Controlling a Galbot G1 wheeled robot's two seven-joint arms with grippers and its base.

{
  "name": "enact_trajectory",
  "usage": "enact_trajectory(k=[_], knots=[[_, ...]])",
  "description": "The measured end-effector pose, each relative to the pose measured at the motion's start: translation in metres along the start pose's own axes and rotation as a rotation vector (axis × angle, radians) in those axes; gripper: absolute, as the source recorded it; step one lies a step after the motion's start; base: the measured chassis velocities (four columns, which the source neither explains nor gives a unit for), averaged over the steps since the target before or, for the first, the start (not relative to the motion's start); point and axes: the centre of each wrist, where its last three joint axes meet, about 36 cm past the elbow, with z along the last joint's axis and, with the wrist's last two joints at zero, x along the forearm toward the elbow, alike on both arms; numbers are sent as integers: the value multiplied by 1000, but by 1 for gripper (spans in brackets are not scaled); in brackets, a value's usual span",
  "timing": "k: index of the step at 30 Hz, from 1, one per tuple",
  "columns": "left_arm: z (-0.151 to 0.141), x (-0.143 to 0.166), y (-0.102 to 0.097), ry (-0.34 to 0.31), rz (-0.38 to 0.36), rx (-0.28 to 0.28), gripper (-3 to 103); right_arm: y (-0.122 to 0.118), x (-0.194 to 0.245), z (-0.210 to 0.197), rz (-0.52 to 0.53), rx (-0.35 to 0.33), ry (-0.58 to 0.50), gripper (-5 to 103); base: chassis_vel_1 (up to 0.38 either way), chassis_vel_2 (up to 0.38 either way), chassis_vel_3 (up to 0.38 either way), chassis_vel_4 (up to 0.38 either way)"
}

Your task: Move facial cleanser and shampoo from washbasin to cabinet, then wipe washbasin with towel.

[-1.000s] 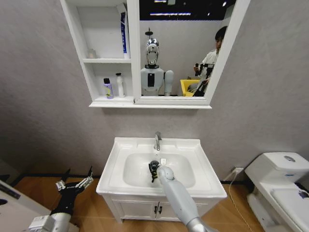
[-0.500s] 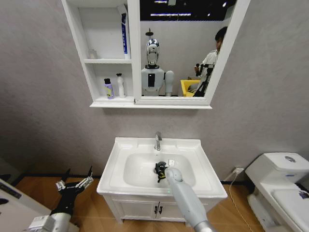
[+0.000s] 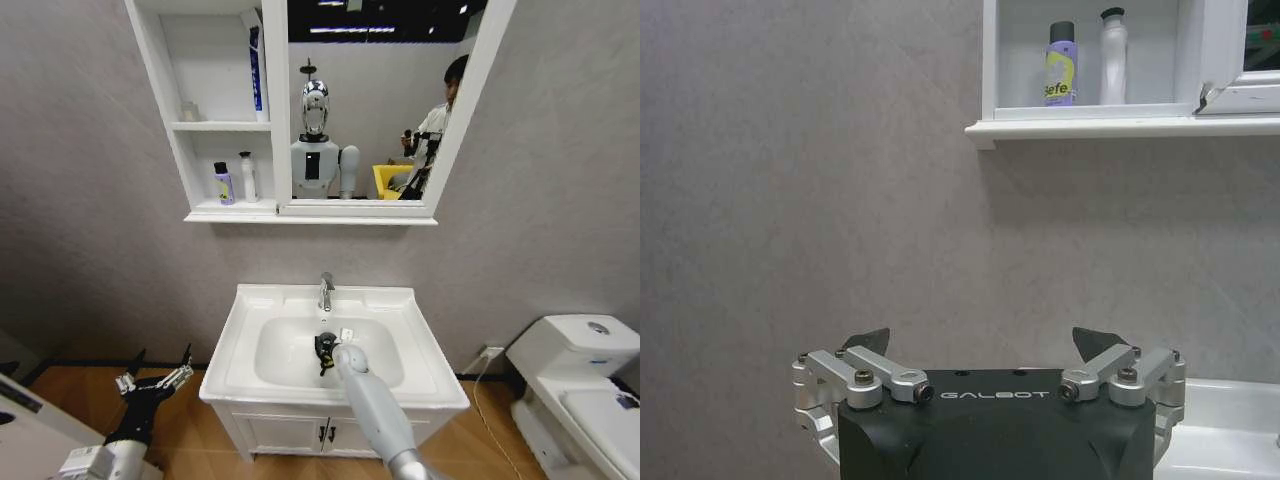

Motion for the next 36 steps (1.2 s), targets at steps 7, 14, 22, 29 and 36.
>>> enact_trajectory(k=[7,14,22,29,36], knots=[[0,0,0,0,0,0,100,-10,0,4,13,-5,1,5,0,0,0,0],[0,0,0,0,0,0,100,-57,11,3,87,-25,-20,5,0,0,0,0],[0,0,0,0,0,0,100,-112,42,10,185,-60,-50,5,0,0,0,0],[0,0,0,0,0,0,100,-136,76,15,252,-12,-159,5,0,0,0,0],[0,0,0,0,0,0,100,-145,104,-11,192,32,-406,5,0,0,0,0]])
